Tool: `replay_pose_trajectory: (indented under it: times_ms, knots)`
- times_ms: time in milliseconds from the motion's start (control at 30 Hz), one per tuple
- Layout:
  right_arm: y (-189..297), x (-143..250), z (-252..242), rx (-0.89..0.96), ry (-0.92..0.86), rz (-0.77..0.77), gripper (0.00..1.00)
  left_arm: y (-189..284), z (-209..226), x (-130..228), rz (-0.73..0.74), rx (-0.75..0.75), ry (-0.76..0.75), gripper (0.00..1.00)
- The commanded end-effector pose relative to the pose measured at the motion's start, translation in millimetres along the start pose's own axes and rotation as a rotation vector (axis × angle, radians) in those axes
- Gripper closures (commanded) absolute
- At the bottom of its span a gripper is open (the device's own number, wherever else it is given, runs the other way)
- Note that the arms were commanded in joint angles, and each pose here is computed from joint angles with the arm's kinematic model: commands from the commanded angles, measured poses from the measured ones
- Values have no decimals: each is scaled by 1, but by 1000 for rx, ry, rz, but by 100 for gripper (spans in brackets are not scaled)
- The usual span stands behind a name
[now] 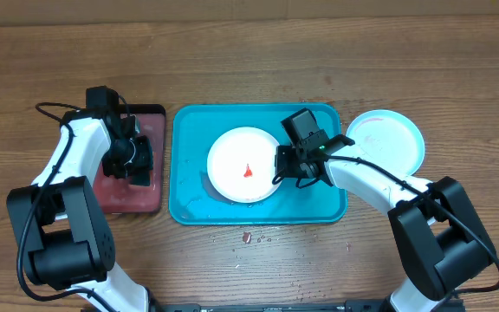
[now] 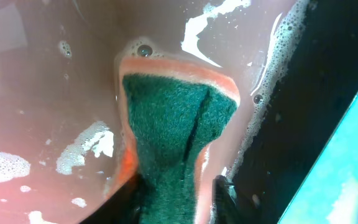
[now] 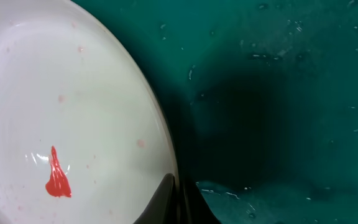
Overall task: Clean dirty plates on tray and stack at the side
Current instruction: 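Move the right gripper to the white plate on the tray and grip its rim, then grasp the sponge in the basin with the left gripper and lift it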
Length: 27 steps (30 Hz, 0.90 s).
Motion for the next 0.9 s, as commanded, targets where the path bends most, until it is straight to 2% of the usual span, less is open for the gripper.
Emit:
replay_pose_trajectory:
  times_ms: [0, 233, 333, 367, 500, 633, 867]
  knots:
    - [13, -13, 3, 12, 52, -49, 96, -4, -3, 2, 12, 15, 7, 72]
    - [13, -11, -2, 37, 50, -46, 96, -13, 7, 15, 52, -49, 10, 78]
    - [13, -11, -2, 38, 50, -44, 96, -14, 10, 16, 57, -68, 7, 94]
    - [13, -11, -2, 39, 50, -44, 96, -14, 10, 16, 56, -67, -7, 96]
    - [13, -11, -2, 40, 50, -43, 96, -10, 10, 12, 42, -61, -41, 96]
    - [13, -10, -3, 45, 52, -42, 96, 5, 8, -2, -57, -32, -58, 96]
    - [13, -10, -3, 46, 72, -43, 96, 64, 5, -21, -295, 19, -90, 96]
Point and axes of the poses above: each gripper's point midway between its finger pads, its own y axis back along the fingers, its own z axis along the line the jaws close on, x = y × z, the point moved 3 cm from there along y, back along the fingers, and after that the axes turned 6 degrees about -y, right-handed, at the moved point
